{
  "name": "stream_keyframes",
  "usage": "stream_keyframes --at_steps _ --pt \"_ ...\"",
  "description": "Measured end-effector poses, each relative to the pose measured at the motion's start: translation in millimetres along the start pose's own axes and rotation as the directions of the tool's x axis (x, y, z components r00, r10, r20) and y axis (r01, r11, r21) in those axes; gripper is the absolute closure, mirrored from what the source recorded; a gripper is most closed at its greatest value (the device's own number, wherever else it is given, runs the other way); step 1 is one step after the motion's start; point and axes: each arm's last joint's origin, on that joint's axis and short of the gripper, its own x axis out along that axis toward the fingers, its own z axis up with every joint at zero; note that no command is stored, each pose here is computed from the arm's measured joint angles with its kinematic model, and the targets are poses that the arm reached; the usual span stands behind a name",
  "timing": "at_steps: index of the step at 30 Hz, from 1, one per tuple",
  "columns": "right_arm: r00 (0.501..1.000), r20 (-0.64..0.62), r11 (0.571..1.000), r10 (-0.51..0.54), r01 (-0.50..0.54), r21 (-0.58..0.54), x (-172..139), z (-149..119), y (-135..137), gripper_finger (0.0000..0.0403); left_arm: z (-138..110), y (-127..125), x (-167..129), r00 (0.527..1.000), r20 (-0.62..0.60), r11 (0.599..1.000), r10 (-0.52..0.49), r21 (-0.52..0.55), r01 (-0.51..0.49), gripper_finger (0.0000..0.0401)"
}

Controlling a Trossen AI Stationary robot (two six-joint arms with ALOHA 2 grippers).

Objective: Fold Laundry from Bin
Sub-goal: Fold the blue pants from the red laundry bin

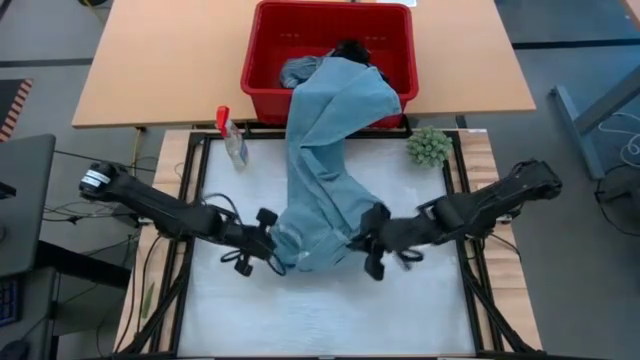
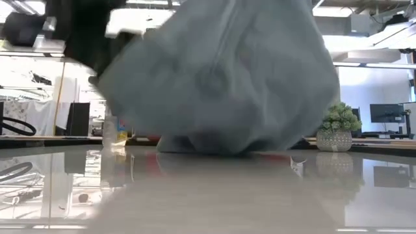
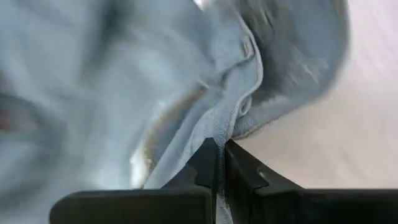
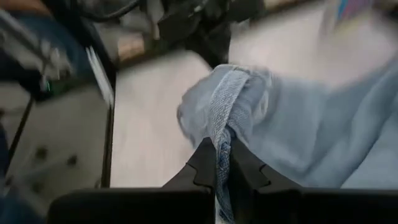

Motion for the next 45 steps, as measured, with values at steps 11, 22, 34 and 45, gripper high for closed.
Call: stream_keyframes --at_steps 11,22,34,45 --pt "0.657 0.729 0.969 0.192 -0.012 -0.245 -135 76 -15 0.036 85 88 -209 0.699 0.544 0.884 0.464 -0.336 -0.325 0.0401" --pt "0.257 0.833 0.858 0.489 0.027 -0.512 -183 109 -3 0.036 126 119 -314 0.321 0.876 0.924 0.359 -0.285 -0.254 0.0401" --pt "0.223 0.657 0.663 0.72 0.06 -0.746 -213 157 29 0.0361 191 124 -342 -0.015 0.999 0.926 0.03 -0.033 -0.376 0.0401" --pt "0.144 0.697 0.627 0.702 0.339 -0.701 -248 193 36 0.0361 198 125 -357 -0.279 0.958 0.769 0.069 -0.229 -0.597 0.0401"
